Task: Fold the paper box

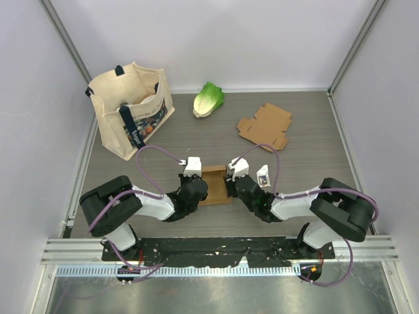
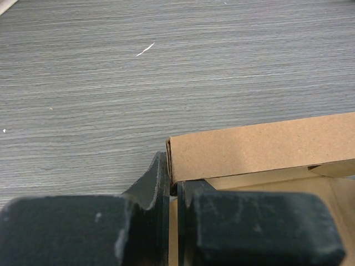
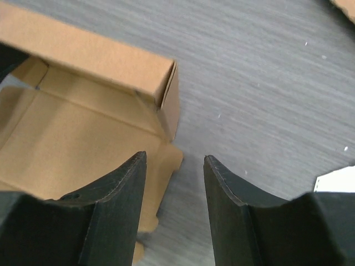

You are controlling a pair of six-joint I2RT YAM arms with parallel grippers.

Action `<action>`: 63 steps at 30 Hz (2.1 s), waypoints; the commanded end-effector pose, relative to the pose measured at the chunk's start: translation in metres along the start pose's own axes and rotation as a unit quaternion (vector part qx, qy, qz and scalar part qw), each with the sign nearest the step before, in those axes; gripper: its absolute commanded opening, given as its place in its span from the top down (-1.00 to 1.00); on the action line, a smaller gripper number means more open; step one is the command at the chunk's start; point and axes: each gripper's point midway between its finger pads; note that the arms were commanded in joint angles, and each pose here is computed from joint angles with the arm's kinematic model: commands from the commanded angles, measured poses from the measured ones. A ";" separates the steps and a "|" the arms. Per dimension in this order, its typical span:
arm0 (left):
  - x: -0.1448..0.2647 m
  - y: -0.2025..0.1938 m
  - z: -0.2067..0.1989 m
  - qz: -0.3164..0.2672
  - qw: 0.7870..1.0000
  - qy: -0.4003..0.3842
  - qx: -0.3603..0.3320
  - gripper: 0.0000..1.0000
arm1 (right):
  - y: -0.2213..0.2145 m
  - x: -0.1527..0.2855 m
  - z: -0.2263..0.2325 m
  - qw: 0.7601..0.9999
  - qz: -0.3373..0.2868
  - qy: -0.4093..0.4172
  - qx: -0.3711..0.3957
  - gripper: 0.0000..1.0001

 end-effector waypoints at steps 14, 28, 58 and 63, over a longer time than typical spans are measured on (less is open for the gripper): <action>-0.001 0.017 -0.005 -0.018 1.000 0.008 0.009 1.00 | 0.031 -0.065 -0.009 0.992 -0.058 -0.106 0.030 0.99; 0.000 0.025 -0.006 -0.015 1.000 0.022 0.009 1.00 | 0.009 -0.050 -0.018 0.982 -0.044 -0.182 0.033 0.97; 0.000 0.019 0.005 -0.018 0.999 0.047 0.013 1.00 | 0.053 -0.002 -0.002 0.998 -0.014 0.032 -0.052 -0.03; 0.001 0.022 0.005 -0.015 0.999 0.045 0.014 1.00 | 0.051 -0.005 -0.003 0.994 0.042 -0.007 -0.099 -0.06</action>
Point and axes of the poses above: each gripper's point midway between its finger pads, its own x axis back along the fingers, its own z axis along the line the jaws close on, y = z × x, and after that the axes turned 1 degree about -x, right-handed
